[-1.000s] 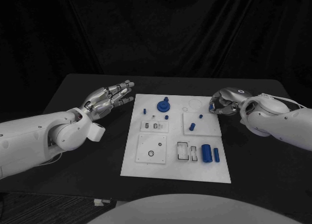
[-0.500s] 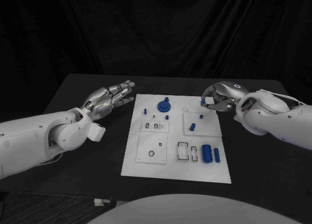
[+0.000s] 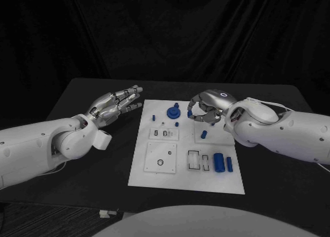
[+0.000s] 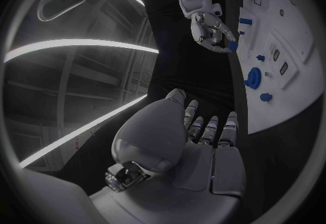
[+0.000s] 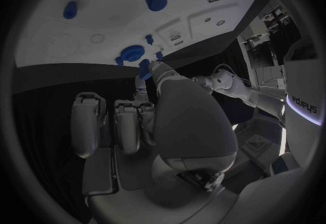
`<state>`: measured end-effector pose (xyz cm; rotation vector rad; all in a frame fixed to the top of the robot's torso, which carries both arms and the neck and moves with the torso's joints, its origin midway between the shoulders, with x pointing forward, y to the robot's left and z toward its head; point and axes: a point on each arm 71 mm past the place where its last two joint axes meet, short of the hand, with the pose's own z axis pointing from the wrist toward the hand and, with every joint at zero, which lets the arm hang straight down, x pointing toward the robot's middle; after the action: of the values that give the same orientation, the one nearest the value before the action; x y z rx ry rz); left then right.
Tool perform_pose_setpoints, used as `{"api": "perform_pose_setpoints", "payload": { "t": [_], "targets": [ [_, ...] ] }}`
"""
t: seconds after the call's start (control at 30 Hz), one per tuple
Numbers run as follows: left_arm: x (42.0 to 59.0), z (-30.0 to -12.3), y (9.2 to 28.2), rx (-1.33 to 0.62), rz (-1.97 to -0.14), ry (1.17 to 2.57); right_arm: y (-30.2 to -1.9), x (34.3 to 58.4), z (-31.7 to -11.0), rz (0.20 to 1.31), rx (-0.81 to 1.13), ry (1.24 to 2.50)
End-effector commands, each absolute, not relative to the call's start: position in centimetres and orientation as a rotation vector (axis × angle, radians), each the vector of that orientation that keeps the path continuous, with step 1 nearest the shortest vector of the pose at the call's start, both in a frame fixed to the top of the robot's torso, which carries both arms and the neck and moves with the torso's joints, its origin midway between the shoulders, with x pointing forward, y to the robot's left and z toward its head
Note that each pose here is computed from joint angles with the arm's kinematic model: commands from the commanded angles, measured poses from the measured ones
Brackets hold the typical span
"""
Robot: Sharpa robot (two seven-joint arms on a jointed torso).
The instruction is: Assemble the parts on the task board
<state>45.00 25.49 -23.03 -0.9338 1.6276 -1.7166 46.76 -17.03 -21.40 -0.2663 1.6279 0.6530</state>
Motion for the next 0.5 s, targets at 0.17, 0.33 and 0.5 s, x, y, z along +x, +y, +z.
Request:
{"api": "perform_pose_setpoints", "payload": {
  "t": [0.17,0.33,0.5],
  "targets": [
    [44.9,-23.0,25.1,-0.926,-1.743,1.622,-14.4,45.8,-22.2,0.629,-0.362,1.655],
    [44.9,-23.0,25.1,-0.926,-1.743,1.622,-13.1,45.2,-22.7,0.640,-0.394,1.683],
    [44.9,-23.0,25.1,-0.926,-1.743,1.623,-12.2,44.8,-23.4,0.637,-0.417,1.724]
  ]
}}
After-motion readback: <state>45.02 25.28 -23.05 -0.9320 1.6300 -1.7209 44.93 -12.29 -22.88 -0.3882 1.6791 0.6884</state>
